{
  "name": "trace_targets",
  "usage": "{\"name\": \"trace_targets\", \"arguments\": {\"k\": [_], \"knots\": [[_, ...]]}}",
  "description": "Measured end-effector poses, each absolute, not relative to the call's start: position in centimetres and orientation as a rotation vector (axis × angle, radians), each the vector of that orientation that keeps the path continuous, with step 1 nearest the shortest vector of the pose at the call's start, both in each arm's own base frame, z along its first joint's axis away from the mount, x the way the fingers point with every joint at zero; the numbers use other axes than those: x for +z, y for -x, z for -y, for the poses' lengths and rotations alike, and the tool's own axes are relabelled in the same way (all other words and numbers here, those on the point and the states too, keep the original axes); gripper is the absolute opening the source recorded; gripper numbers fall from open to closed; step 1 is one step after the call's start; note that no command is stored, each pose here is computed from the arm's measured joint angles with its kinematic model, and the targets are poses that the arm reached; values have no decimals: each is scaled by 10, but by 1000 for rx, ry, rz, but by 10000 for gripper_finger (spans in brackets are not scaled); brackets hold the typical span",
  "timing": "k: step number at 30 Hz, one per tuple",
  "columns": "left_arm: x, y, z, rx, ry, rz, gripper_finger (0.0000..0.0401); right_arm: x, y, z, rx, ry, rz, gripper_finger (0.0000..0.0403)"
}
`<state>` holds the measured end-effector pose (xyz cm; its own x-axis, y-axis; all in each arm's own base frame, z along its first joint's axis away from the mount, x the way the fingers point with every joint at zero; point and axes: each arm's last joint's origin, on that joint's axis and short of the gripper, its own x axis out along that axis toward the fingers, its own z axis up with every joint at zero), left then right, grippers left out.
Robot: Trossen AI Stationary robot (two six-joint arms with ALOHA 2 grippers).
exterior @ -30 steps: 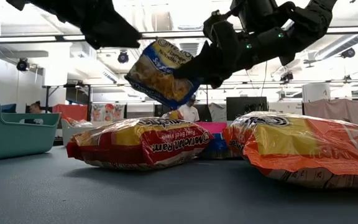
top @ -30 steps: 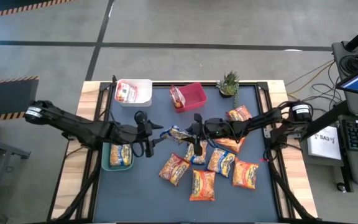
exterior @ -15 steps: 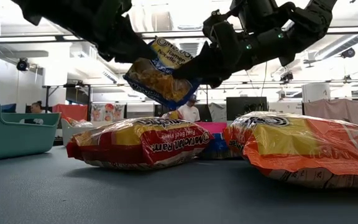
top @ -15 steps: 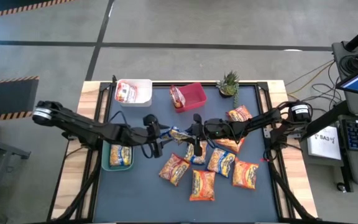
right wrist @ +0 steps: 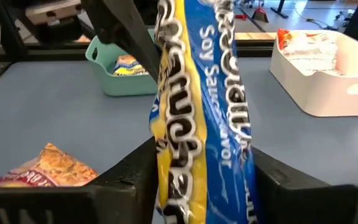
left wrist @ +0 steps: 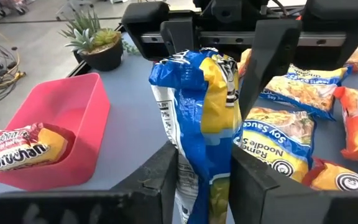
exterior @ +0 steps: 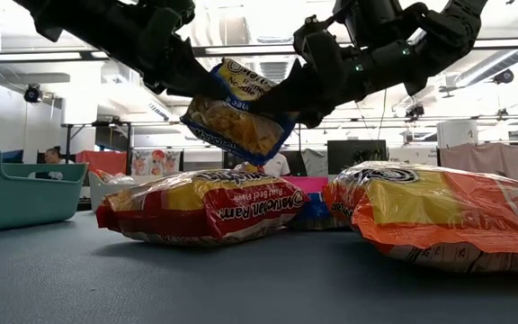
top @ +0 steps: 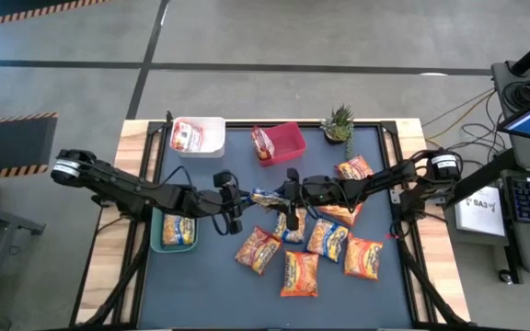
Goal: Sort Maruchan noodles
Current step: Put the blue noodle pack into the green bin
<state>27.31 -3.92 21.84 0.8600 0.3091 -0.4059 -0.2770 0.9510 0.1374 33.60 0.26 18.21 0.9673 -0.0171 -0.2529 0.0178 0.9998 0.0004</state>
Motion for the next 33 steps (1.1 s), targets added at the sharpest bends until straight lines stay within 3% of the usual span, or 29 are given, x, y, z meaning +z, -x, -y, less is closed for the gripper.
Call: {"name": "trace_targets", "arguments": {"k": [10, 20, 26, 33], "knots": [[224, -270, 40, 305, -69, -417, 91, 192, -333, -3, -19, -22, -227, 236], [280, -236, 46, 263, -65, -466, 91, 231, -314, -2, -20, -17, -169, 269], [322, -218, 47, 272, -126, -773, 91, 245, -304, -2, -19, 9, -166, 264], [338, -196, 43, 332, -170, -1267, 91, 246, -301, -2, -19, 21, -186, 261]]}}
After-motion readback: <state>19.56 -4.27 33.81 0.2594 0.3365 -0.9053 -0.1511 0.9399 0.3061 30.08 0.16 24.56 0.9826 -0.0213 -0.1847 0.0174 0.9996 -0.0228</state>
